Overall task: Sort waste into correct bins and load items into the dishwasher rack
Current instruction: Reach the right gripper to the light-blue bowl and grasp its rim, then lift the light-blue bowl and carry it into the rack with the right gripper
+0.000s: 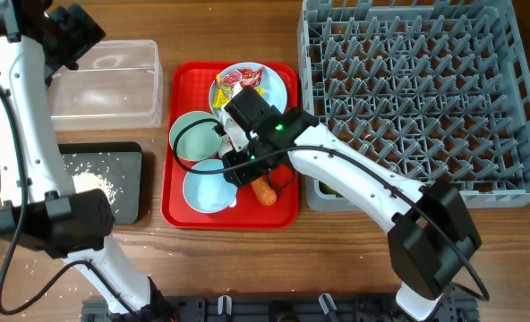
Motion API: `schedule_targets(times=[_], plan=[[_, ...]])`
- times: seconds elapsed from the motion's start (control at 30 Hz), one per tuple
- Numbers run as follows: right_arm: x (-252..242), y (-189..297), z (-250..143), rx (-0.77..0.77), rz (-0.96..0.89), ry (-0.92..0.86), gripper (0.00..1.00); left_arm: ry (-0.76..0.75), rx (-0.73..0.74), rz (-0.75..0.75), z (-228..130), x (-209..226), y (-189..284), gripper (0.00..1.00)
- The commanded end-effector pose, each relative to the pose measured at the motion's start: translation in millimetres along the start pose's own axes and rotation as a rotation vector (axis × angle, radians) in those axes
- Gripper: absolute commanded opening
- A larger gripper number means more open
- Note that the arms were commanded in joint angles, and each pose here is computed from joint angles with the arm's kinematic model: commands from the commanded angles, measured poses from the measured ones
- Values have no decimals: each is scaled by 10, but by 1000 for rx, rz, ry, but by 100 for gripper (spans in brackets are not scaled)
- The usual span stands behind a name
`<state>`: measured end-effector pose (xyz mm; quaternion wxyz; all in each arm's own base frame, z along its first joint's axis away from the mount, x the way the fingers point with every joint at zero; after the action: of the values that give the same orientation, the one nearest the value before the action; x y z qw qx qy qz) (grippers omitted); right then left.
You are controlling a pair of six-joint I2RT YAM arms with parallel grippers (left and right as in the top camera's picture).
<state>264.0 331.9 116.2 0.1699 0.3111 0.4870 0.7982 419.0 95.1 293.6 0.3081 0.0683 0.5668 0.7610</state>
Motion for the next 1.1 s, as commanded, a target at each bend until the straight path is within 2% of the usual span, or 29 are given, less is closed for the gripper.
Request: schedule_targets(times=[0.0,0.13,0.2,0.3,0.37,0.47,0.5,0.53,0.57,0.6,0.7,0.77,0.83,0.87,0.9,0.93,1.07], plan=[[-90,-167,-15,40,64,-73,39,8,29,14,-17,-18,-157,100],[-125,-374,27,83,225,-128,46,7,39,25,-21,-24,-236,100],[-73,-463,104,96,291,-136,46,7,38,25,-20,-25,-236,100],[-71,-521,184,84,292,-170,11,6,40,26,-23,-22,-236,100],[-98,-521,199,80,280,-190,4,6,40,26,-23,-22,-236,100],[-114,-526,186,86,267,-195,4,6,40,26,-23,-22,-236,100],[-105,-532,187,86,265,-192,14,6,40,26,-24,-22,-236,100],[-106,-567,173,95,227,-198,35,6,42,28,-28,-17,-235,100],[-107,-604,163,103,184,-207,49,6,42,28,-28,-17,-235,100],[-93,-654,156,108,129,-202,55,2,43,29,-30,-15,-235,100],[-95,-669,166,107,87,-207,55,2,43,29,-30,-15,-235,100],[-96,-726,160,111,75,-214,50,3,42,29,-29,-16,-235,100],[-89,-766,150,129,72,-212,39,2,42,29,-29,-16,-235,100],[-89,-764,163,125,71,-214,29,-1,43,30,-31,-13,-235,100],[-97,-769,166,124,67,-221,13,-2,45,32,-36,-8,-235,100],[-103,-774,163,126,60,-230,5,-2,47,34,-40,-4,-235,100],[-128,-813,151,130,42,-258,4,-2,51,38,-49,5,-234,100]])
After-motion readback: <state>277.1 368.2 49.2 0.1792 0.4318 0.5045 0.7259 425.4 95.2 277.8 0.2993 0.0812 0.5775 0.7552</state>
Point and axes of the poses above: each gripper's point midway between its finger pads, its own y axis back along the fingers, its own x axis along the line the jaws close on, z = x × y, the point moved 2 cm from there along y, back along the fingers, and after that the axes turned 15 degrees about y, right-handed, at the moved point
